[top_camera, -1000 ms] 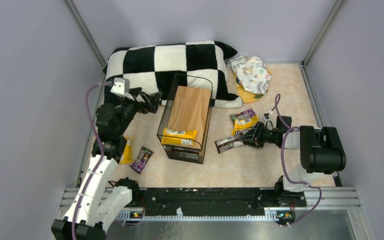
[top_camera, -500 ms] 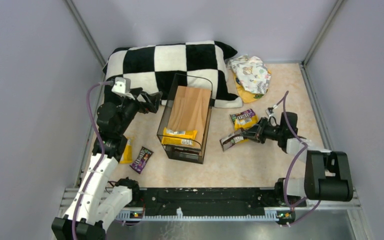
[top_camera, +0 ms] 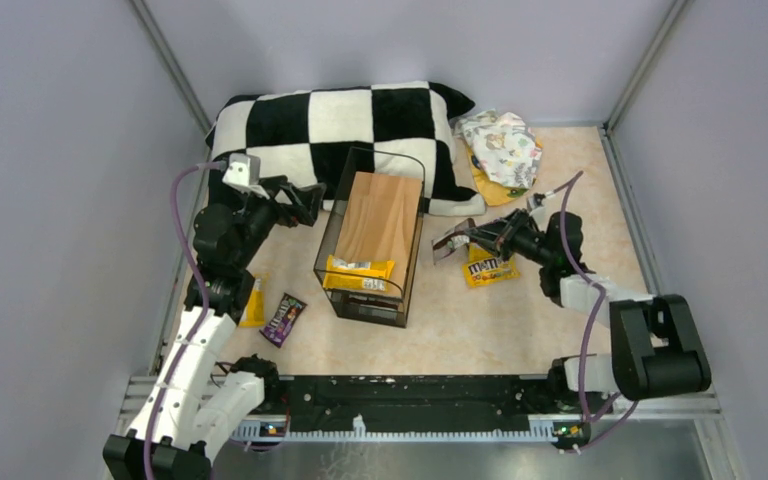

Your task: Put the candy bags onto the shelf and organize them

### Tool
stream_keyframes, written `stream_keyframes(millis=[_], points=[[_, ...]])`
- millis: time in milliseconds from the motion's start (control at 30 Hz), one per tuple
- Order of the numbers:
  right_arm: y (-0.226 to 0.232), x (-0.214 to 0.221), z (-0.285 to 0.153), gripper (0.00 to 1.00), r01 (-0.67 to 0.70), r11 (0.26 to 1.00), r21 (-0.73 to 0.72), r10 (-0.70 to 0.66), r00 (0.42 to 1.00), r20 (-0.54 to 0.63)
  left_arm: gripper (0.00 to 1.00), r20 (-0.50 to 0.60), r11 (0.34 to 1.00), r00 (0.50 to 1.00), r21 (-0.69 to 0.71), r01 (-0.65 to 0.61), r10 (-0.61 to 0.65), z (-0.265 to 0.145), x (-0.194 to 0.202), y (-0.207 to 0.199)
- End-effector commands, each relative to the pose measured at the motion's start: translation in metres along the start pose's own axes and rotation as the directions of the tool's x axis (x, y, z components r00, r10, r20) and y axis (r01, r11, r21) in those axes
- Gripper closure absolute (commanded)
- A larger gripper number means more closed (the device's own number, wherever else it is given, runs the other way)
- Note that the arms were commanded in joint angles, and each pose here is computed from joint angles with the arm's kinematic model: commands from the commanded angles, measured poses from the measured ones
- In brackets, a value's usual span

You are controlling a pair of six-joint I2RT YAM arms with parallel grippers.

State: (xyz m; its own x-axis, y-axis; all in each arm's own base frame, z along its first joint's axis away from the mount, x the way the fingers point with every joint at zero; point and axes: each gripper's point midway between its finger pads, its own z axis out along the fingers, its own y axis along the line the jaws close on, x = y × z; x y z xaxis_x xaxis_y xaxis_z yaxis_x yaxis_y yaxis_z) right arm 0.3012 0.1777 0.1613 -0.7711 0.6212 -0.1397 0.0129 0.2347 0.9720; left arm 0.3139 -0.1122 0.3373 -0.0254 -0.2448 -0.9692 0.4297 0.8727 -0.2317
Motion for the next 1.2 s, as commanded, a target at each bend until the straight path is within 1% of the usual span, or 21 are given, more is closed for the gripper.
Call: stream_keyframes(millis=[0,100,167,200,300,400,500,600,667,867,1033,1100,1167], points=[[0.054,-0.02,0.029,1.0,-0.021,0.982,-0.188,0.041,0.994,0.105,0.01,0.107,0.999,0.993,0.006,0.053,-0.054,0.004,-0.048,-0.01],[0.063,-0.016,0.048,1.0,-0.069,0.962,-0.264,0.1,0.989,0.106,0.01,0.138,0.993,0.983,0.011,0.121,-0.122,0.014,-0.074,-0.015],[0.063,-0.015,0.062,1.0,-0.079,0.956,-0.281,0.114,0.987,0.111,0.01,0.146,0.99,0.979,0.023,0.143,-0.144,0.028,-0.085,-0.016],[0.062,-0.013,0.07,1.0,-0.087,0.956,-0.281,0.122,0.986,0.111,0.01,0.157,0.989,0.977,0.039,0.142,-0.146,0.032,-0.096,-0.019],[0.056,-0.009,0.093,1.0,-0.111,0.948,-0.297,0.148,0.984,0.104,0.01,0.16,0.989,0.976,0.045,0.143,-0.148,0.047,-0.105,-0.019],[0.049,-0.003,0.112,1.0,-0.135,0.942,-0.309,0.171,0.981,0.093,0.01,0.189,0.992,0.974,0.034,0.121,-0.125,0.055,-0.11,-0.014],[0.04,0.005,0.124,1.0,-0.147,0.94,-0.308,0.177,0.981,0.074,0.01,0.166,0.996,0.983,0.02,0.083,-0.085,0.059,-0.101,-0.009],[0.023,0.013,0.128,1.0,-0.144,0.954,-0.265,0.169,0.983,0.073,0.01,0.152,0.998,0.986,0.003,0.06,-0.06,0.055,-0.088,-0.004],[0.012,0.018,0.129,1.0,-0.119,0.967,-0.225,0.138,0.988,0.071,0.01,0.143,0.998,0.988,0.001,0.055,-0.055,0.051,-0.081,-0.003],[-0.022,0.04,0.132,1.0,-0.059,0.992,-0.114,0.064,0.997,0.039,0.01,0.153,0.999,0.987,0.032,0.038,-0.043,0.042,-0.082,-0.011],[-0.045,0.057,0.133,1.0,-0.082,0.994,-0.068,0.081,0.997,-0.019,0.01,0.135,1.0,0.99,0.005,0.03,-0.031,0.047,-0.074,-0.003],[-0.05,0.064,0.135,1.0,-0.081,0.995,-0.056,0.077,0.995,-0.06,0.01,0.121,0.999,0.992,0.013,0.036,-0.037,0.05,-0.07,-0.004],[-0.054,0.07,0.133,0.98,-0.079,0.996,-0.046,0.076,0.995,-0.066,0.01,0.109,0.998,0.993,0.028,0.05,-0.053,0.052,-0.067,-0.004]])
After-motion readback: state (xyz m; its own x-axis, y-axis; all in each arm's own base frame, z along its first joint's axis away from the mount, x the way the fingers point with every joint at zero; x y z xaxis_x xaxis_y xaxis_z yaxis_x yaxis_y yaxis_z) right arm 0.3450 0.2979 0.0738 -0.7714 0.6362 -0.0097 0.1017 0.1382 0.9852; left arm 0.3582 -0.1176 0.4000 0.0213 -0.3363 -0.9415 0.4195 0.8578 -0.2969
